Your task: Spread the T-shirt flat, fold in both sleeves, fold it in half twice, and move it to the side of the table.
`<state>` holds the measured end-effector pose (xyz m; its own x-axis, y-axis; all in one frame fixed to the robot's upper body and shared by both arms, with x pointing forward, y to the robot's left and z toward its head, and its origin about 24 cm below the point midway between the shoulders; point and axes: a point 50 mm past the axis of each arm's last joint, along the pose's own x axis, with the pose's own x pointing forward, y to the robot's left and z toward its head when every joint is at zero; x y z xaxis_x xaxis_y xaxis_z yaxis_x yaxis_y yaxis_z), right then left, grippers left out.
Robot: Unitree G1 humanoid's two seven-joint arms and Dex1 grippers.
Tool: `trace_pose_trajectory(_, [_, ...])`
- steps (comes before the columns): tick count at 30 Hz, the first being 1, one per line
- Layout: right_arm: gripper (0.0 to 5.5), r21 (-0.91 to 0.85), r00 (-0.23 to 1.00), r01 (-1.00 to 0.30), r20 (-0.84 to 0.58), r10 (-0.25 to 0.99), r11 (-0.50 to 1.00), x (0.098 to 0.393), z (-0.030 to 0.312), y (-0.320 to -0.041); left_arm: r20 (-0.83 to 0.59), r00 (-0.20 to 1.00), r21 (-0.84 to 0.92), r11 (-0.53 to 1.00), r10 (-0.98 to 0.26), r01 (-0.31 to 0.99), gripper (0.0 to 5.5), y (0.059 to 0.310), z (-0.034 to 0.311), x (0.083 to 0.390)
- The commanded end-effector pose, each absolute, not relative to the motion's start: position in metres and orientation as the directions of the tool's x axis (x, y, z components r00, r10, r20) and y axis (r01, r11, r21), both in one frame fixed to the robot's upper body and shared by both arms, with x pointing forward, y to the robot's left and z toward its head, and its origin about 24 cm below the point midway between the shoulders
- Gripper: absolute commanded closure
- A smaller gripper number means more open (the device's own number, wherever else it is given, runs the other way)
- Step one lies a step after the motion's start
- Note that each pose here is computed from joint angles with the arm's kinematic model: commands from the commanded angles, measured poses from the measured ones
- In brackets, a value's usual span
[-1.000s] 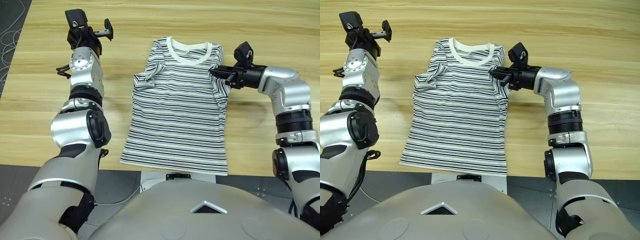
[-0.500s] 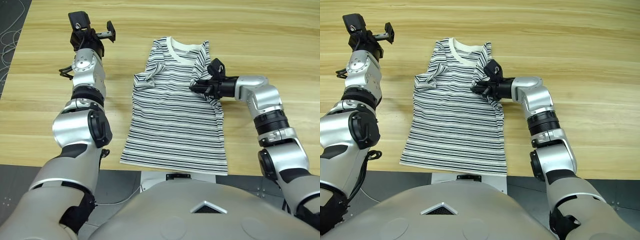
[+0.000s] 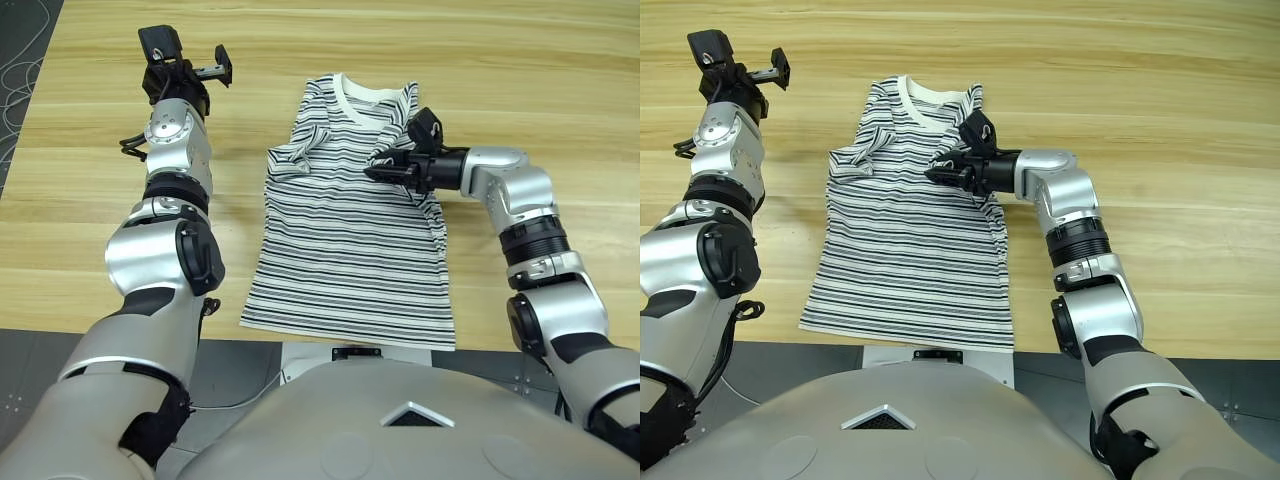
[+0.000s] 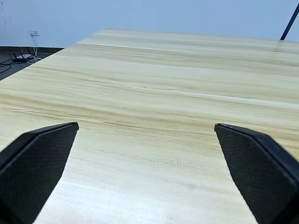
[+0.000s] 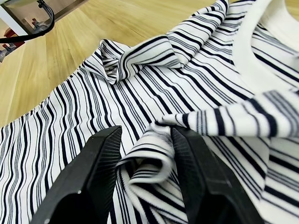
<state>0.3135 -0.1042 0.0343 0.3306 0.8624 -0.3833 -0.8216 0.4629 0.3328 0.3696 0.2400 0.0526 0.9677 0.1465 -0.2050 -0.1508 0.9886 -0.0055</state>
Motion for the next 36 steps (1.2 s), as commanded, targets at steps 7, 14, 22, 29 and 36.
trace_pose_trajectory(7, [3.54, 0.357, 0.365, -0.805, -0.331, 0.870, 0.473, 0.331, 0.032, -0.078, -0.230, 0.963, -0.033, 0.988, 0.141, -0.152, 0.01, 0.240, 0.047, 0.367])
trace_pose_trajectory(14, [3.54, 0.375, 0.475, -0.763, -0.225, 0.851, 0.526, 0.348, 0.052, -0.107, -0.239, 0.961, -0.039, 0.987, 0.143, -0.156, 0.01, 0.240, 0.044, 0.365])
trace_pose_trajectory(22, [3.54, 0.521, 0.563, -0.671, -0.105, 0.820, 0.527, 0.351, 0.047, -0.132, -0.254, 0.957, -0.055, 0.986, 0.137, -0.156, 0.01, 0.237, 0.038, 0.363])
trace_pose_trajectory(29, [3.54, 0.574, 0.567, -0.621, -0.143, 0.812, 0.534, 0.347, 0.028, -0.114, -0.252, 0.960, -0.047, 0.989, 0.126, -0.142, 0.01, 0.237, 0.039, 0.364])
trace_pose_trajectory(36, [3.54, 0.479, 0.556, -0.598, -0.330, 0.763, 0.643, 0.337, 0.004, -0.116, -0.251, 0.961, -0.046, 0.990, 0.116, -0.131, 0.01, 0.234, 0.039, 0.364])
